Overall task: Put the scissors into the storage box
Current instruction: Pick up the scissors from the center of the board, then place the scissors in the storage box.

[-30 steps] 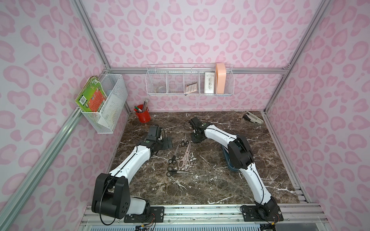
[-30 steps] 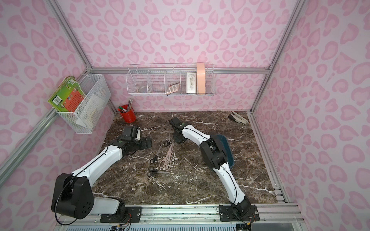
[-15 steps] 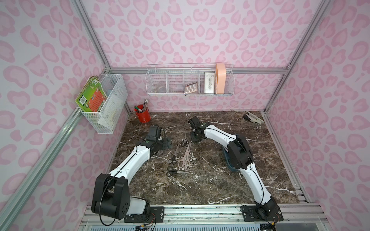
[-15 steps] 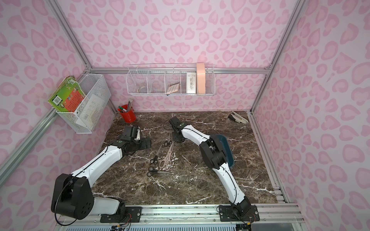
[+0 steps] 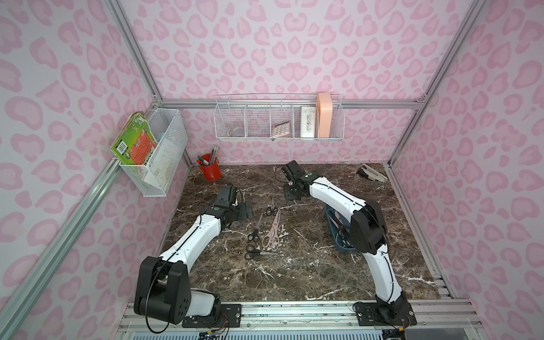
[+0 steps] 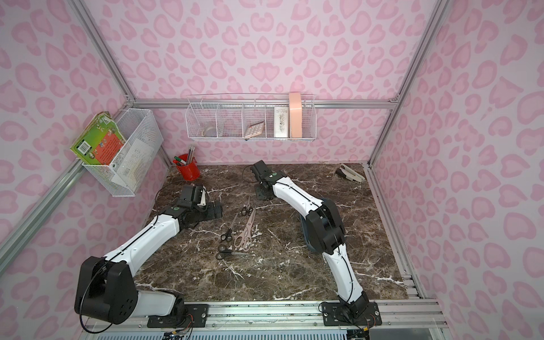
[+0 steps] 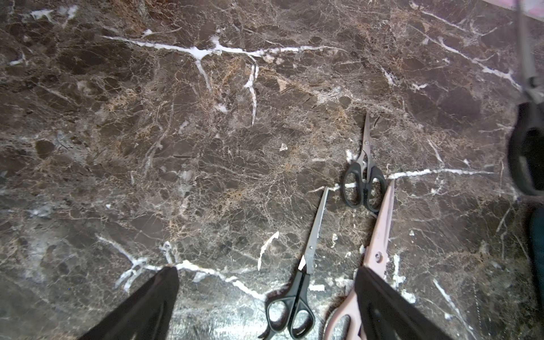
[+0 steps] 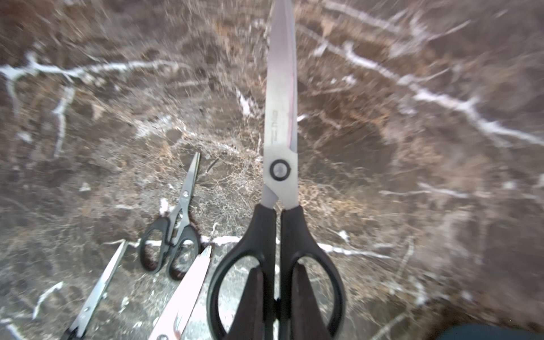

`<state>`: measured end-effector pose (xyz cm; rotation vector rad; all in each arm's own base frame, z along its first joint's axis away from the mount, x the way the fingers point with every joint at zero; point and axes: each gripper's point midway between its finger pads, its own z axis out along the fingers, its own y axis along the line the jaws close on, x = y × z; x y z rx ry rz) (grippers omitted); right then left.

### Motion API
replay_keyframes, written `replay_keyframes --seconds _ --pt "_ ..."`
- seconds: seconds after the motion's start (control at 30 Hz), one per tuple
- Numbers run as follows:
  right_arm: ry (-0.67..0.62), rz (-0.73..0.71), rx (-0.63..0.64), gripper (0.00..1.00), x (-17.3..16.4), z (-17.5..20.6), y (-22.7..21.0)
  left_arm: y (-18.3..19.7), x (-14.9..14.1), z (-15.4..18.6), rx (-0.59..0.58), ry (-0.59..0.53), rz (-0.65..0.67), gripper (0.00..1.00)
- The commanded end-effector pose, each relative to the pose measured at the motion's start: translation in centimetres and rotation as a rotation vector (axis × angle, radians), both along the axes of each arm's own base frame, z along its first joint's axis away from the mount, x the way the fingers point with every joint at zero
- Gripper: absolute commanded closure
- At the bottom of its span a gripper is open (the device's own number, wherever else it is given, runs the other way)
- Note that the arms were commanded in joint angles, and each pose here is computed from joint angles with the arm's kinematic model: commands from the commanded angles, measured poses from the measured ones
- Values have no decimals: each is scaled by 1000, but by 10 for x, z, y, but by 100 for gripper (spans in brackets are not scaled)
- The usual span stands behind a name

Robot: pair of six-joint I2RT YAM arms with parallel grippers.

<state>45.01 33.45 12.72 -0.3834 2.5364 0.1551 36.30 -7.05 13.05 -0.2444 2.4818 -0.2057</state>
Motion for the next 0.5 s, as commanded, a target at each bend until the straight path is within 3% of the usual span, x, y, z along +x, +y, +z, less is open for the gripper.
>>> replay_keyframes --seconds 0.0,0.2,0.47 --pt "-46 -30 -53 100 -4 22 -24 -1 0 3 -4 -3 -9 2" --pt "-69 -54 -56 100 -37 45 -72 -7 -1 1 -30 4 -24 2" --pt "17 -158 -80 100 -100 16 -159 -28 -2 -5 -96 55 -84 3"
